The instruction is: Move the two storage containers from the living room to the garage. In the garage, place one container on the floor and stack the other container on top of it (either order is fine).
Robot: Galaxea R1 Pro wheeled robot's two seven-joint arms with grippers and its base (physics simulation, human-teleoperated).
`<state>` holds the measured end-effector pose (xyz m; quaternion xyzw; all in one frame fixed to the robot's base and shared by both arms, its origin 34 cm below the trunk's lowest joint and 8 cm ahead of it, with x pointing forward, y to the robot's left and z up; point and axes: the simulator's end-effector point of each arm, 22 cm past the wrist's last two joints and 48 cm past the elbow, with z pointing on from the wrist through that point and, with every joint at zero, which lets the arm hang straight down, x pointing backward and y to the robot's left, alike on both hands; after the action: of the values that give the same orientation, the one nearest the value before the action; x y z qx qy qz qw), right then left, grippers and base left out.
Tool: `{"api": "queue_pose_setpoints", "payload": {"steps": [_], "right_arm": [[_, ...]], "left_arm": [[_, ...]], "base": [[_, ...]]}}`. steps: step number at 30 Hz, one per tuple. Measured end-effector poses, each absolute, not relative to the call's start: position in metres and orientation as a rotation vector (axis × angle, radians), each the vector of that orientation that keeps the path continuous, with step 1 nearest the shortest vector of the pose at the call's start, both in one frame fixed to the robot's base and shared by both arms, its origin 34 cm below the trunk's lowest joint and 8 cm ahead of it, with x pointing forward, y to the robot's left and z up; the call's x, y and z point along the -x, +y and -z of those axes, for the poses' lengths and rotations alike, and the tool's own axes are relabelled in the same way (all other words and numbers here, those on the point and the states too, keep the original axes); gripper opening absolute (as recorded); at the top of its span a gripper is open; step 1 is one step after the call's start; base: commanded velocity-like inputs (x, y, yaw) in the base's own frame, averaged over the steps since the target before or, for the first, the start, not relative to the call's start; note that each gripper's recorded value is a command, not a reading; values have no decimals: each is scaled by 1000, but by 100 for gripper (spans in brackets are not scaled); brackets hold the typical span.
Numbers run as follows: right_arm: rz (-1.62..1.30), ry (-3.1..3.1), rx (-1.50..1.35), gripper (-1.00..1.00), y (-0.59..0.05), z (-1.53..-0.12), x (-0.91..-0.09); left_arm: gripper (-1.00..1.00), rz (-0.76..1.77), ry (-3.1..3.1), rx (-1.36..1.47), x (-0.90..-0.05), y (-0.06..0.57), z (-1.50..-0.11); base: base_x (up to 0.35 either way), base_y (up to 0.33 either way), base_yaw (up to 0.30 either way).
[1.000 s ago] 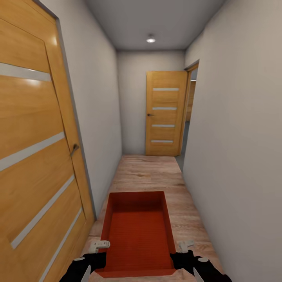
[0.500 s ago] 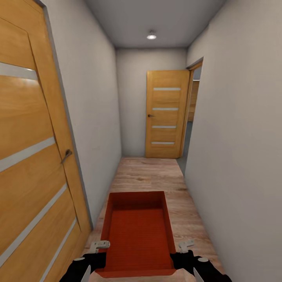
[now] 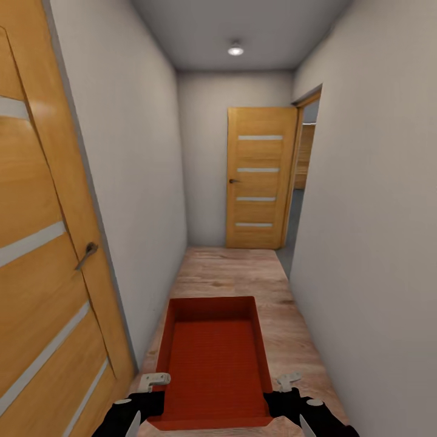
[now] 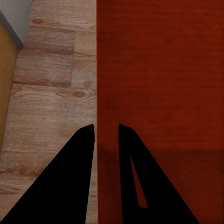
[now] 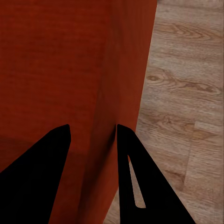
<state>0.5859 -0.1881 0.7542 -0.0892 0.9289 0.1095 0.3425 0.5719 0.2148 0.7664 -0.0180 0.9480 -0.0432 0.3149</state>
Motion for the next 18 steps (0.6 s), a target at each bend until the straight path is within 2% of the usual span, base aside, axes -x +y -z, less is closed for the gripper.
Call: {"api": "queue_pose_setpoints", "payload": {"steps": [4, 15, 18], "right_arm": [[-285, 2415, 232, -100, -188, -754, -586], [-285, 2415, 232, -100, -188, -754, -586], [-285, 2415, 232, -100, -188, -754, -586]], "left_arm": [[-100, 114, 2498, 47, -572, 215, -766], [-100, 114, 2498, 47, -572, 215, -766], [-100, 114, 2498, 47, -572, 215, -766]], "base": [[329, 0, -162], [328, 4, -264], [326, 83, -126]]}}
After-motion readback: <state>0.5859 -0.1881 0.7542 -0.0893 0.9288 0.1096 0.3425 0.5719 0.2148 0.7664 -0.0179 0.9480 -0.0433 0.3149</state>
